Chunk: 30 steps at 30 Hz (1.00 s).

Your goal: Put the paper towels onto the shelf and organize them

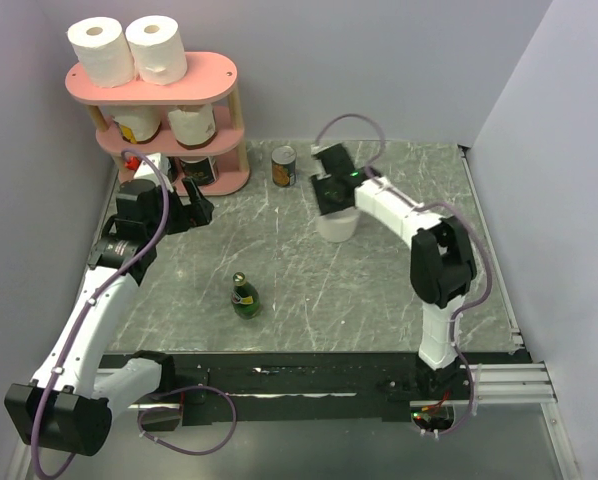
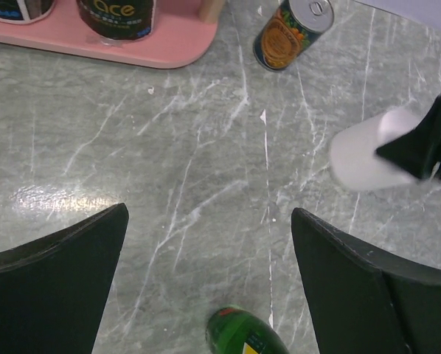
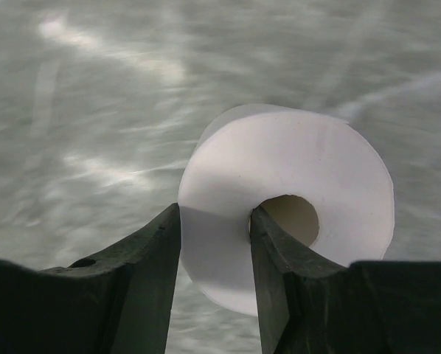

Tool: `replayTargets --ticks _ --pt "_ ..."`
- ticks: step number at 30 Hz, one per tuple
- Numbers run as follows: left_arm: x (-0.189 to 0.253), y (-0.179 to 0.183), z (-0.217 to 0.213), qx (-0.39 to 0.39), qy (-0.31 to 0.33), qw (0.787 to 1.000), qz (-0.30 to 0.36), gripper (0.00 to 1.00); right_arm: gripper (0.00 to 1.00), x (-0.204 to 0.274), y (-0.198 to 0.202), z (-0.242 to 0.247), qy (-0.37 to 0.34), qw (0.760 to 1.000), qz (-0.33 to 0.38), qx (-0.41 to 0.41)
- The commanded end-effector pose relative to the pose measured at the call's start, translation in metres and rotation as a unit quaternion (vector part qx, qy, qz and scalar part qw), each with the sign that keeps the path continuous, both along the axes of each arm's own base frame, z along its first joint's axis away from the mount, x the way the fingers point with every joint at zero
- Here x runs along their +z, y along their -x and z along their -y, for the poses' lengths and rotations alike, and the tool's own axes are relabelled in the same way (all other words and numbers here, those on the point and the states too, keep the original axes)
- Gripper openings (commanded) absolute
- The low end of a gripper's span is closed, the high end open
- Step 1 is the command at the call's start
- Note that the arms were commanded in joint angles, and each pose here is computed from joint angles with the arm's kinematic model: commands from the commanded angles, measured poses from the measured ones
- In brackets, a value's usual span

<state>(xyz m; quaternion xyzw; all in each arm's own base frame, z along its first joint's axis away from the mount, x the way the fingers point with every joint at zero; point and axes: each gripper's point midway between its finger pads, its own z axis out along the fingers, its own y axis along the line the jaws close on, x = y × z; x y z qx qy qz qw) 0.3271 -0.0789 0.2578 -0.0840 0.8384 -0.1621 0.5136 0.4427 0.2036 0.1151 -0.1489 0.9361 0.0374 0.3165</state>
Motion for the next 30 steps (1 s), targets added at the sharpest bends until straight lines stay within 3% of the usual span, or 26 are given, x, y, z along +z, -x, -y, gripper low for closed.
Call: replayTargets --ticks 1,5,12,19,24,25,30 --pt "0.011 -0.002 -0.007 0.022 0.01 0.999 0.022 0.99 0.44 0.05 0.016 -0.06 -0.049 0.995 0.078 0.027" --pt "0.01 -0.002 -0.007 0.025 0.015 0.999 0.021 0.99 0.44 0.043 0.035 -0.113 -0.05 0.994 0.07 0.069" --pt "0.007 -0.004 -0.005 0.031 0.034 0.999 0.02 0.98 0.53 0.047 0.04 -0.13 -0.03 0.993 0.073 0.087" --pt "0.018 -0.014 0.012 -0.001 0.058 0.998 0.007 0.98 0.78 0.105 0.057 -0.107 -0.038 0.987 0.12 0.1" --pt "0.025 -0.027 0.038 -0.039 0.079 0.996 -0.016 0.96 0.91 0.145 0.084 -0.078 -0.057 0.981 0.157 0.094" --pt "0.025 -0.029 0.043 -0.043 0.078 0.996 -0.018 0.96 0.99 0.148 0.089 -0.073 -0.061 0.981 0.161 0.092" --pt "0.012 -0.048 0.085 -0.075 0.081 0.993 -0.048 0.94 0.99 0.15 0.13 -0.036 -0.087 0.98 0.167 0.068"
